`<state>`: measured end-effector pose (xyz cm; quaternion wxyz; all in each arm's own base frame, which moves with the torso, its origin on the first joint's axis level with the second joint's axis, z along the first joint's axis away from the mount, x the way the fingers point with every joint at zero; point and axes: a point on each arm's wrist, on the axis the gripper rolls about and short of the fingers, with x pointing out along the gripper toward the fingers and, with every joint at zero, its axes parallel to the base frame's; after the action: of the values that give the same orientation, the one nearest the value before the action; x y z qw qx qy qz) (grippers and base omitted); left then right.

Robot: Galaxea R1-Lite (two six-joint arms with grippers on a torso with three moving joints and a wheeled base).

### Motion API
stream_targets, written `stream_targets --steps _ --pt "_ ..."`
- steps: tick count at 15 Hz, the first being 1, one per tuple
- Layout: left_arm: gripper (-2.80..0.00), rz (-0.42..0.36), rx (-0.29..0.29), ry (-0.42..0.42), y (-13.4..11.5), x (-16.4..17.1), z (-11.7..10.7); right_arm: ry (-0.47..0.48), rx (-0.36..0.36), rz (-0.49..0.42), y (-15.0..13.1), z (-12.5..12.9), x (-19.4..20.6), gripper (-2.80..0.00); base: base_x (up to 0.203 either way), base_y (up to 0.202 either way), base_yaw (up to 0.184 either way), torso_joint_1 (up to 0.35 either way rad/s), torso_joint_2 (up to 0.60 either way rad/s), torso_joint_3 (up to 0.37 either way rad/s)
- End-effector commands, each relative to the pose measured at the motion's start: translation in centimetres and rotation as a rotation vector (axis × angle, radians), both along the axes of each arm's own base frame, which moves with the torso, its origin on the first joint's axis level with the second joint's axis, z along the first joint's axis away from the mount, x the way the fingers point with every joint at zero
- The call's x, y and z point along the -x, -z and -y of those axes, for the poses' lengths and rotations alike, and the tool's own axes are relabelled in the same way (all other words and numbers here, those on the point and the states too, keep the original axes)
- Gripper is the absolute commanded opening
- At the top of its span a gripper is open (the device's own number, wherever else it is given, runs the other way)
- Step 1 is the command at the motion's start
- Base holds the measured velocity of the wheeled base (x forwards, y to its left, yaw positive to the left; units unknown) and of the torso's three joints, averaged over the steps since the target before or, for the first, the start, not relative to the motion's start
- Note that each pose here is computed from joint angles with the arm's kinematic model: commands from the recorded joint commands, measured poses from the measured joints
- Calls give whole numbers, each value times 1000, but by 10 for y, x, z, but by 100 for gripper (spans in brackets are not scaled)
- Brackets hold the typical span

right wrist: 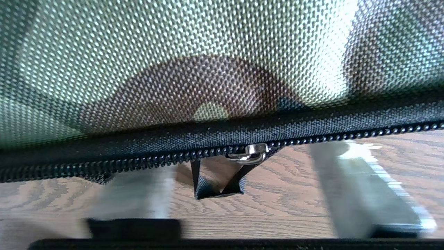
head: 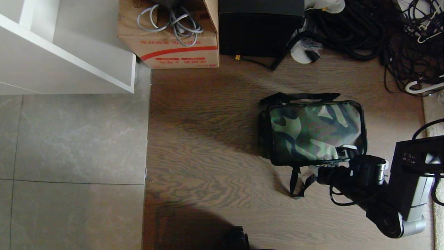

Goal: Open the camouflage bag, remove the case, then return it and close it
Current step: Open the top of the storage box

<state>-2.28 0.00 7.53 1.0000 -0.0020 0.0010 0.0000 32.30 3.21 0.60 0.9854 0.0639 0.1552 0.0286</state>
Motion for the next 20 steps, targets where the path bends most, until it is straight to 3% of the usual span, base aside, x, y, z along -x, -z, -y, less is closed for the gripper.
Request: stream_targets --steps 1,15,20 --pt "-280 -1 1 0 0 0 0 -3 -1 4 1 -1 0 -280 0 0 0 0 0 0" --pt "-280 -1 1 0 0 0 0 -32 18 4 -14 0 14 -280 0 0 0 0 0 0" --pt "-280 -1 1 0 0 0 0 -33 77 18 -27 4 19 -280 0 0 0 0 0 0"
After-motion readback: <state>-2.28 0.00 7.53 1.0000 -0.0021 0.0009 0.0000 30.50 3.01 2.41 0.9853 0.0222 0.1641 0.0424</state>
